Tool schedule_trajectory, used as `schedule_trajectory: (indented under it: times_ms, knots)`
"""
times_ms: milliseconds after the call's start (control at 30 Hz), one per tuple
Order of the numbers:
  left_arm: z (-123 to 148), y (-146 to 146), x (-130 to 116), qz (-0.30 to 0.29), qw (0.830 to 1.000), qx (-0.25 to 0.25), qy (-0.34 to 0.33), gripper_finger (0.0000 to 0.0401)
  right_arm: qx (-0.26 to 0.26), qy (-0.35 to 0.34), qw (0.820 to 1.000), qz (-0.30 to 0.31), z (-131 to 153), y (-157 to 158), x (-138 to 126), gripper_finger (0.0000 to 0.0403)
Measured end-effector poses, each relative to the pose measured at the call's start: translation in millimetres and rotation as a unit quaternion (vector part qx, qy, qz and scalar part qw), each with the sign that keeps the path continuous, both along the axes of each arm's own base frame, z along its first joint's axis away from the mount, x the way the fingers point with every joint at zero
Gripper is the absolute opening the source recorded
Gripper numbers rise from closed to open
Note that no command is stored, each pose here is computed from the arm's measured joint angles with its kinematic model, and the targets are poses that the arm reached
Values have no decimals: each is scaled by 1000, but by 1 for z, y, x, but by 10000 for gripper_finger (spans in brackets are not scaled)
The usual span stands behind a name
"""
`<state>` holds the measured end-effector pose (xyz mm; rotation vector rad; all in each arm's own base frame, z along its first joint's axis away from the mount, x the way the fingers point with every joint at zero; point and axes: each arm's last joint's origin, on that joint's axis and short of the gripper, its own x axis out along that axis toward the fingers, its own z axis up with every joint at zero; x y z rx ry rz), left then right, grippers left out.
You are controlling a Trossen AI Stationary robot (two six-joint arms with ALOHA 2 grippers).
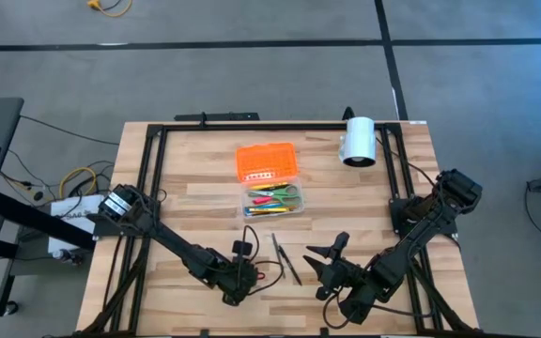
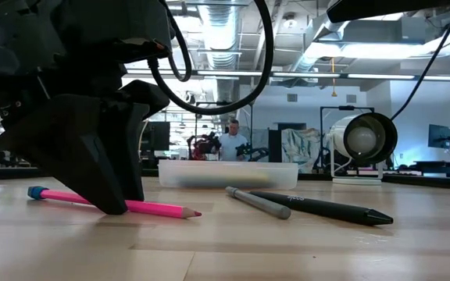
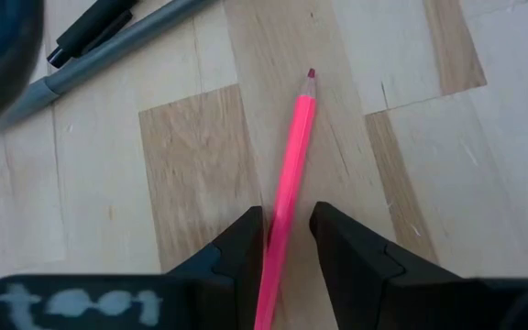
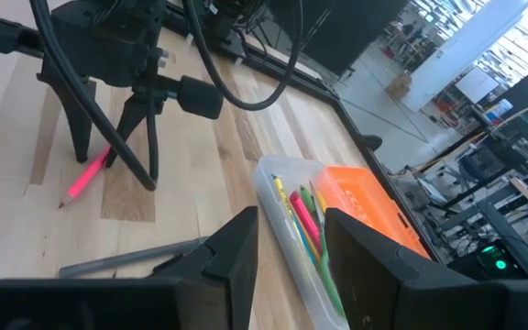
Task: Pick & place school supplies into a supply box
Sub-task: Put the pink pencil into the supply box
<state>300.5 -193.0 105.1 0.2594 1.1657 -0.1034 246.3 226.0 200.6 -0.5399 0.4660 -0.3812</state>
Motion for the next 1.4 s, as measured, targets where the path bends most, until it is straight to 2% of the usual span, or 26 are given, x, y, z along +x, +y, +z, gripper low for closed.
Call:
schedule_trajectory:
  times_ms: [433,567,767,867,1133,1400]
  knots:
    - [2,-1,-2,11,1000,-7,3,97,0,0,1000,0,0,0,0,122]
    - [15,4,-23,-1,998,28,63,98,0,0,1000,0,0,0,0,122]
    - [38,6,-48,-9,994,53,93,98,1,0,1000,0,0,0,0,122]
    - [39,3,-49,-1,996,55,68,98,2,-1,1000,-3,0,-2,2,122]
    - [15,11,-53,0,999,38,25,98,14,10,1000,-7,-1,-8,9,122]
    - [13,12,-53,55,998,16,9,98,41,16,999,-18,-2,-17,17,122]
